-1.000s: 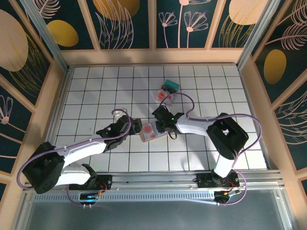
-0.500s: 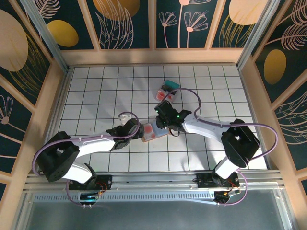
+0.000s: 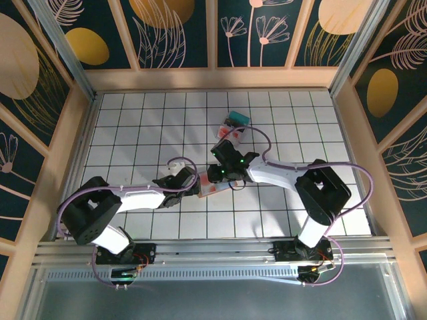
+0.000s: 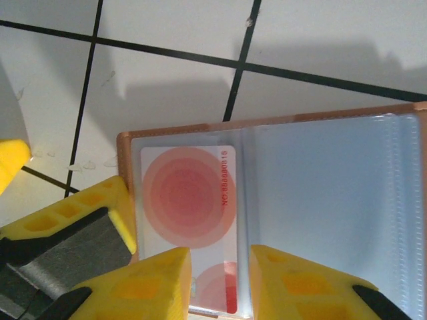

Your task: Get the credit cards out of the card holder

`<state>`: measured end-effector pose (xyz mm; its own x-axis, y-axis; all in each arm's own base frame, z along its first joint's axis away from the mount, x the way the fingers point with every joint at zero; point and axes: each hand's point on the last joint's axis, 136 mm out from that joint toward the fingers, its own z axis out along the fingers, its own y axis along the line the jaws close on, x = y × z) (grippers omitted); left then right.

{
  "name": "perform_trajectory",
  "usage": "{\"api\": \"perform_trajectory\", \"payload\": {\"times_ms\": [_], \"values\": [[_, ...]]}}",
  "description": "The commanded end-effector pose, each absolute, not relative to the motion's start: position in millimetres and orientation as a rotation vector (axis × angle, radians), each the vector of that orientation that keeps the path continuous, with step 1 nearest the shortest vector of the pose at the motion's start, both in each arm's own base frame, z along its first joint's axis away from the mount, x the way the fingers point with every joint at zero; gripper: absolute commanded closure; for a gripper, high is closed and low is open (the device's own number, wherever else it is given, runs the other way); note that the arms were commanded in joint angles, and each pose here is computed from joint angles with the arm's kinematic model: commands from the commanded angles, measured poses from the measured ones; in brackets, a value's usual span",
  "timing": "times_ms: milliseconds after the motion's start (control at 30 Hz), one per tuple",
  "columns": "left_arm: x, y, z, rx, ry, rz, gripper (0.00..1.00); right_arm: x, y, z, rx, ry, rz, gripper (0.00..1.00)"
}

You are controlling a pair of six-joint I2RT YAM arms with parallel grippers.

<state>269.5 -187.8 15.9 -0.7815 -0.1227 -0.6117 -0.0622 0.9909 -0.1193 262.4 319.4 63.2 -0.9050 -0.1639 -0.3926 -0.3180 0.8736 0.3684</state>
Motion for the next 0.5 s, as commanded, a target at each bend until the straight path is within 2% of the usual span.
{"api": "perform_trajectory", "payload": {"times_ms": [0,467], "values": [[272,-190,13,-0.136,2.479,-0.106,0.01,259,333,60,-0.355,2.706,0.695,0.71],[266,-184,2,-0.133,2.517,-0.055,0.01,255,331,31,-0.309,2.787,0.707,0.72]]}}
